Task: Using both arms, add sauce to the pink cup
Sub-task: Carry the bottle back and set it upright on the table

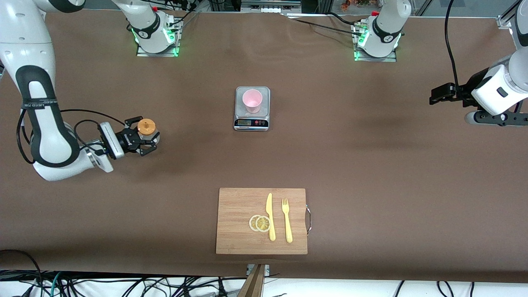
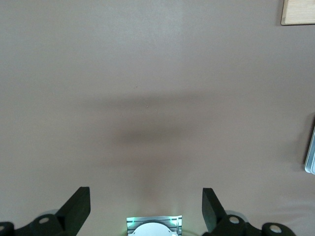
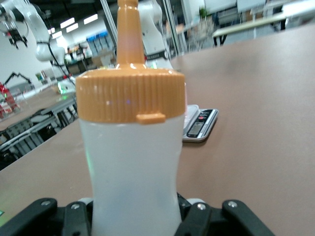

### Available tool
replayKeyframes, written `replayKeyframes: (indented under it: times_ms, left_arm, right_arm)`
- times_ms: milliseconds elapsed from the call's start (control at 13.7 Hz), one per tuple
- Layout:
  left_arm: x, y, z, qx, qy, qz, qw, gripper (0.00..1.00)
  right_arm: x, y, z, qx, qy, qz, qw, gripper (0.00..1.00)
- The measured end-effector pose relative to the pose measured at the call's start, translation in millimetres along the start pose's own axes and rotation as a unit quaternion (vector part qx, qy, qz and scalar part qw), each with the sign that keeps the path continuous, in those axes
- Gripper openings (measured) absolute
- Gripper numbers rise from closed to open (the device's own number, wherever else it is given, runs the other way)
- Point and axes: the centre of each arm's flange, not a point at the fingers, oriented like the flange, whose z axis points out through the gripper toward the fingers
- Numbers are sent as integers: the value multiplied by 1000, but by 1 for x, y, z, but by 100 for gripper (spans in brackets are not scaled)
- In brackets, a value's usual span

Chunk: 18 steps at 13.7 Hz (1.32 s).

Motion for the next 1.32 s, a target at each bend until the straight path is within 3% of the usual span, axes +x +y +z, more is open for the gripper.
replayKeyframes:
  times_ms: [439, 879, 952, 1318]
  left_arm:
    - [1, 0, 1, 0, -1, 0, 1000, 100]
    - [1, 0, 1, 0, 0, 0, 1000, 100]
    - [1, 0, 1, 0, -1, 0, 1000, 100]
    - [4, 1, -1, 0, 1, 1, 1000, 100]
  right_arm:
    - [-92, -31, -5, -49, 77, -27, 995, 31]
    - [-117, -35, 5, -51, 95, -32, 994, 31]
    - [-118, -37, 3, -50, 94, -28, 994, 36]
    - [-119, -45, -17, -36, 64, -21, 997, 90]
